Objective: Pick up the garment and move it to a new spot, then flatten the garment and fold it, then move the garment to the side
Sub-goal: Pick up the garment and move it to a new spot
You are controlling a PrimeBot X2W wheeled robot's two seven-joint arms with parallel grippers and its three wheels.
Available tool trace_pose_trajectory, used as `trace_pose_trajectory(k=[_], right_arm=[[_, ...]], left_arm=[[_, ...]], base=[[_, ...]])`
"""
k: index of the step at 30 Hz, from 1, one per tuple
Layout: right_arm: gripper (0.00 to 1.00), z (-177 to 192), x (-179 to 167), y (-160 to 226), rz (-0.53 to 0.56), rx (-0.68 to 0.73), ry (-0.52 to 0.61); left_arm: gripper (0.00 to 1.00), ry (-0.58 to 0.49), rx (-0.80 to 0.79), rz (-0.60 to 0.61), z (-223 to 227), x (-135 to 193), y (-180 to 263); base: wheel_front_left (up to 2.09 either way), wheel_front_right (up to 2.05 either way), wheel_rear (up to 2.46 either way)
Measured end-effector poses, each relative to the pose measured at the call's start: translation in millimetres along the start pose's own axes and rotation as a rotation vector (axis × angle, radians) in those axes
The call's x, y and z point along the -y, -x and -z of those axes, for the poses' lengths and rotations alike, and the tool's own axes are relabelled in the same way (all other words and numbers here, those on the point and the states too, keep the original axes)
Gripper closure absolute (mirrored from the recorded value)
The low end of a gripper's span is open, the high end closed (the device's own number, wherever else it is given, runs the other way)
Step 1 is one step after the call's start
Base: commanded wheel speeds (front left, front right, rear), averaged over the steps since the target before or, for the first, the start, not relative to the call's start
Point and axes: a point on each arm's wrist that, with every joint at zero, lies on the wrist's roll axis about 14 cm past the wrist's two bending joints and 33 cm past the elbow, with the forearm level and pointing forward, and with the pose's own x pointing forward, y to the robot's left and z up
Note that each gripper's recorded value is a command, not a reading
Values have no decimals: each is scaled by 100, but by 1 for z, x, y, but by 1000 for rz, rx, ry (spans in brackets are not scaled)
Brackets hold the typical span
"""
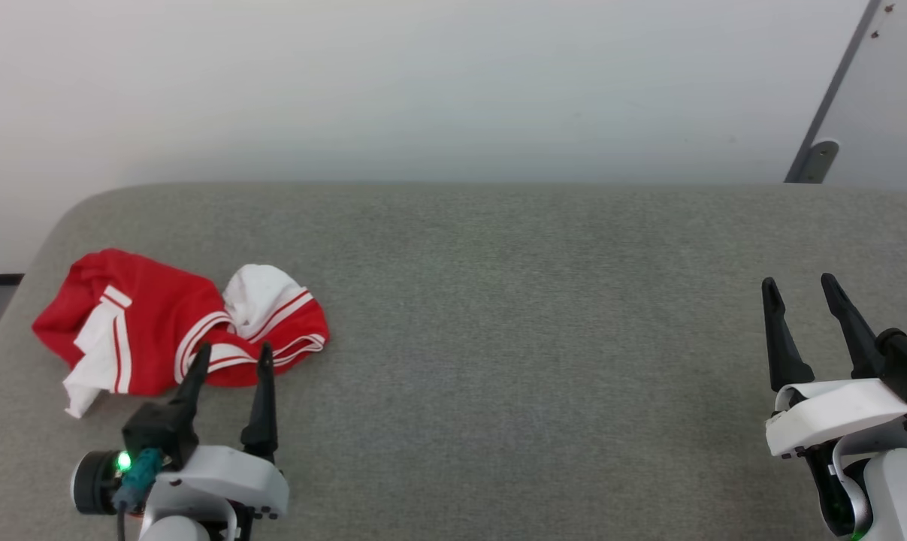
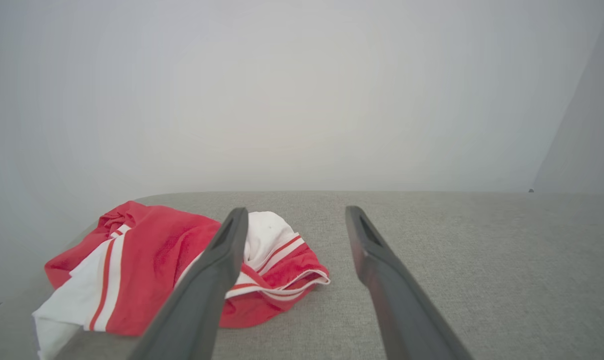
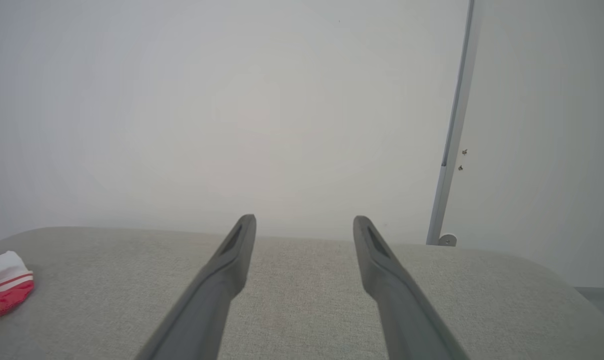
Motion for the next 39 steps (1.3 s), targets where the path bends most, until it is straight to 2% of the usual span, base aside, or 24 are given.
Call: trace_pose_trajectory(k=[9, 16, 27, 32, 39], right_arm=[[0, 6, -29, -11, -74, -4, -24], [0, 18, -78, -21, -197, -28, -63], [0, 24, -194, -28, -481, -49, -135], [0, 25, -264, -12, -671, -66, -170], [0, 24, -321, -1, -833, -80, -219]], left_arm=[[0, -2, -10, -52, 3, -18, 10], [0, -10, -21, -161, 4, -51, 37], [0, -18, -20, -419, 1, -115, 110], [0, -31, 0, -585, -7, -148, 155], [0, -50, -5, -717, -9, -163, 193]], base=[[0, 0, 0], [0, 0, 0], [0, 0, 0], [0, 0, 0], [0, 0, 0]])
